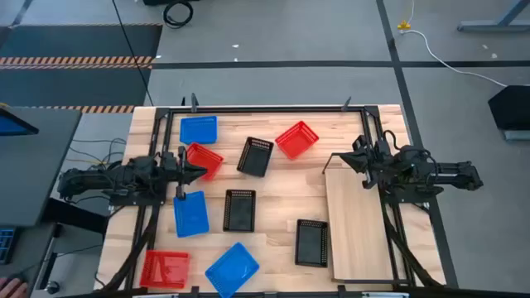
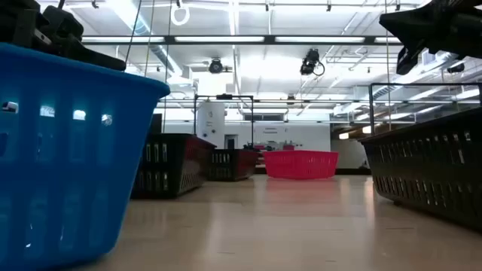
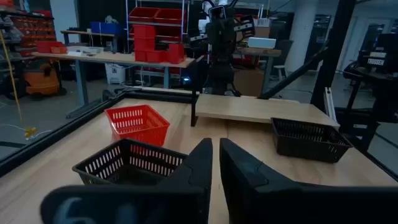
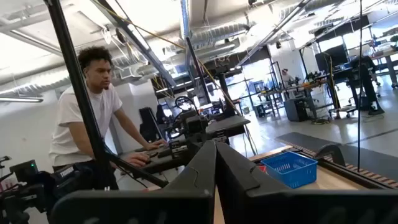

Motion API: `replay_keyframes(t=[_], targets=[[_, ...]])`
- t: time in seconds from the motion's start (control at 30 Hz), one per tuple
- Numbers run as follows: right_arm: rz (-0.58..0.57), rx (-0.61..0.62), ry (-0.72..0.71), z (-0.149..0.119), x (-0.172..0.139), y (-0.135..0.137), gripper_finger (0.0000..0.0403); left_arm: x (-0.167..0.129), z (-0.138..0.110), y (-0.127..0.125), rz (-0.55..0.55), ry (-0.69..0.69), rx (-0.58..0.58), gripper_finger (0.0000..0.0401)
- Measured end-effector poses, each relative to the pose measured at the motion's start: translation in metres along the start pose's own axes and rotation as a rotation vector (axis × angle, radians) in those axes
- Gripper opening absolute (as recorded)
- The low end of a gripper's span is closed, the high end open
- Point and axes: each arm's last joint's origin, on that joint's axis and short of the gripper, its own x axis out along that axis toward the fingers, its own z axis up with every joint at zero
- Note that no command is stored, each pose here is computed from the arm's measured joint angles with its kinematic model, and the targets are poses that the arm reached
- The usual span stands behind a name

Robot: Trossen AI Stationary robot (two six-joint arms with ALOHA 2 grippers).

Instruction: Stack baskets on shelf by color

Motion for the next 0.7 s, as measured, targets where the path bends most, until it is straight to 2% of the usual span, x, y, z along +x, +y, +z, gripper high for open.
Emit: replay_keyframes(t=[0.7], targets=[[0.0, 0.0, 0.0, 0.0, 0.0, 0.0, 0.0014, 0.0, 0.0, 0.0, 0.0, 0.0, 0.0, 0.003]])
